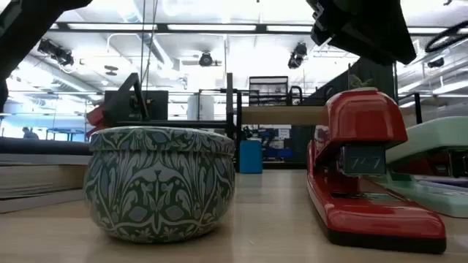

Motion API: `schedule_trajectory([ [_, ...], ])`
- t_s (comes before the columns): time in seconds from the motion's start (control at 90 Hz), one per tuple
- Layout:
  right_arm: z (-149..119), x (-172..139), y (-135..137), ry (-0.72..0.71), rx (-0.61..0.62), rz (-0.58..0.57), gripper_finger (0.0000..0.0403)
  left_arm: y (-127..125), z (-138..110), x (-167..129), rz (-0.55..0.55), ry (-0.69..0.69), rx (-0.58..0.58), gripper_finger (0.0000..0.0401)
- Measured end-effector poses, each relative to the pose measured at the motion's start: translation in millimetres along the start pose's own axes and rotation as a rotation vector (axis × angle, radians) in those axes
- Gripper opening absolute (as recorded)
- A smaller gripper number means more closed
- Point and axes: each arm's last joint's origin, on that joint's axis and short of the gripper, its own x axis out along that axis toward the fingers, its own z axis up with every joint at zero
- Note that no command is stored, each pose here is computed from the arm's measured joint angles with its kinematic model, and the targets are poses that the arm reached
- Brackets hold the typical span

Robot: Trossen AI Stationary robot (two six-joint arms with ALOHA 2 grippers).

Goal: Stock shelves
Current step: Put the blue ballpen on the pen holder

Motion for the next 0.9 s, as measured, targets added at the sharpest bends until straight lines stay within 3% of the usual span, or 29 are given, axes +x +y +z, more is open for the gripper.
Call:
schedule_trajectory([
  [0.122,-9.7,-1.9,-3.4,-0.066,0.055,0.013,0.0119,0.0,0.0,0.0,0.0,0.0,0.001,0.0168],
  [0.267,-6.3,-5.7,-6.8,-0.034,0.11,0.0,0.0025,0.7,-0.1,0.1,0.017,0.002,0.003,0.0168],
  [0.356,4.8,-11.3,-8.9,0.044,0.167,-0.029,0.0017,2.9,-0.3,-0.1,0.092,0.012,0.005,0.0168],
  [0.533,50.3,-31.1,-23.4,0.235,0.175,-0.085,0.0001,8.6,-0.7,-6.9,0.381,0.061,0.045,0.0168],
  [0.644,90.5,-41.6,-30.0,0.267,0.148,-0.067,0.0003,9.1,1.3,-22.0,0.512,0.096,0.073,0.0168],
  [0.744,124.2,-47.8,-38.1,0.274,0.122,-0.029,0.0003,9.2,2.0,-37.8,0.579,0.123,0.071,0.0168],
  [0.9,157.7,-52.2,-52.8,0.249,0.072,0.054,0.0002,9.3,-0.9,-45.7,0.577,0.147,0.04,0.0168],
])
